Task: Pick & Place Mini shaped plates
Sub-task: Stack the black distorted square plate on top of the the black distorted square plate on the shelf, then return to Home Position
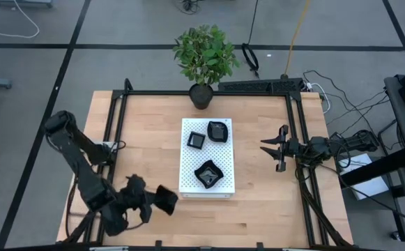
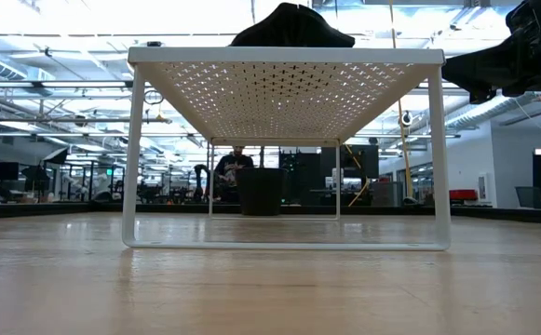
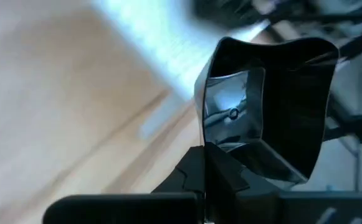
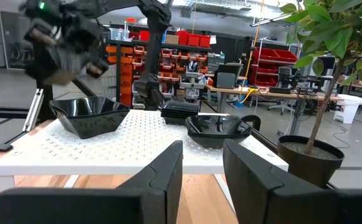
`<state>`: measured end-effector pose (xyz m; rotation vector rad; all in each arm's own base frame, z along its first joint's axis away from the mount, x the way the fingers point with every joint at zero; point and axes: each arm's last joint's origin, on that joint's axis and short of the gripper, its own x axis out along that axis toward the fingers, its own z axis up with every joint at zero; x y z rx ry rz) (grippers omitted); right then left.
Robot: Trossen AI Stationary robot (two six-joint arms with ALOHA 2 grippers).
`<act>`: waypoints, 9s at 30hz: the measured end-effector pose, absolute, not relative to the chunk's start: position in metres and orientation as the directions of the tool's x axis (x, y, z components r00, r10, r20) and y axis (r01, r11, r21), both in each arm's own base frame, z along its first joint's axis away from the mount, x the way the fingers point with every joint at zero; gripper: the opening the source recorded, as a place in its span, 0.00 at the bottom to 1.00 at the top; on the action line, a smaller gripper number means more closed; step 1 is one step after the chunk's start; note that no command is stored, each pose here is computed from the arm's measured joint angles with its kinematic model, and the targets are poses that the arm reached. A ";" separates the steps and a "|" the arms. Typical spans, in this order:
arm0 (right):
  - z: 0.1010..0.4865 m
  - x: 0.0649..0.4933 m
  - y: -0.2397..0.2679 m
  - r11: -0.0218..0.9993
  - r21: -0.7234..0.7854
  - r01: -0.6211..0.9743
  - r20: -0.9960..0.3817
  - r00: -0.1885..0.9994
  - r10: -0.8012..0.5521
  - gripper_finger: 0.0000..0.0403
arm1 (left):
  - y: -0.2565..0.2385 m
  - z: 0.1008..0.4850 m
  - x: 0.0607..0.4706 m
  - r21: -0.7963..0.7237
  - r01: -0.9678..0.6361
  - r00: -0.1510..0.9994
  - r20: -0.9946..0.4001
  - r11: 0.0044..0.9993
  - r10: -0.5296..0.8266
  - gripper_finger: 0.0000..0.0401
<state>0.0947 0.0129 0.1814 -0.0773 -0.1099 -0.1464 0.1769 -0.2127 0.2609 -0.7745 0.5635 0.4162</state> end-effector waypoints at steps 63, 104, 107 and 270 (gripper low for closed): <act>0.181 0.095 0.013 0.986 -0.069 0.149 0.115 0.983 -0.141 0.25 | -0.029 0.305 0.332 -0.631 -0.249 0.643 -0.675 0.735 -0.361 0.29; 0.181 0.095 0.013 0.986 -0.069 0.150 0.115 0.983 -0.141 0.25 | -0.011 0.256 0.084 -0.060 0.128 0.982 0.149 0.990 -0.118 0.33; 0.181 0.095 0.013 0.986 -0.069 0.150 0.115 0.983 -0.141 0.25 | -0.012 0.226 0.088 -0.059 0.129 0.980 0.160 0.990 -0.119 0.33; 0.181 0.095 0.013 0.986 -0.069 0.150 0.115 0.983 -0.141 0.25 | -0.012 0.178 0.096 0.038 0.118 0.986 0.110 0.992 -0.122 0.33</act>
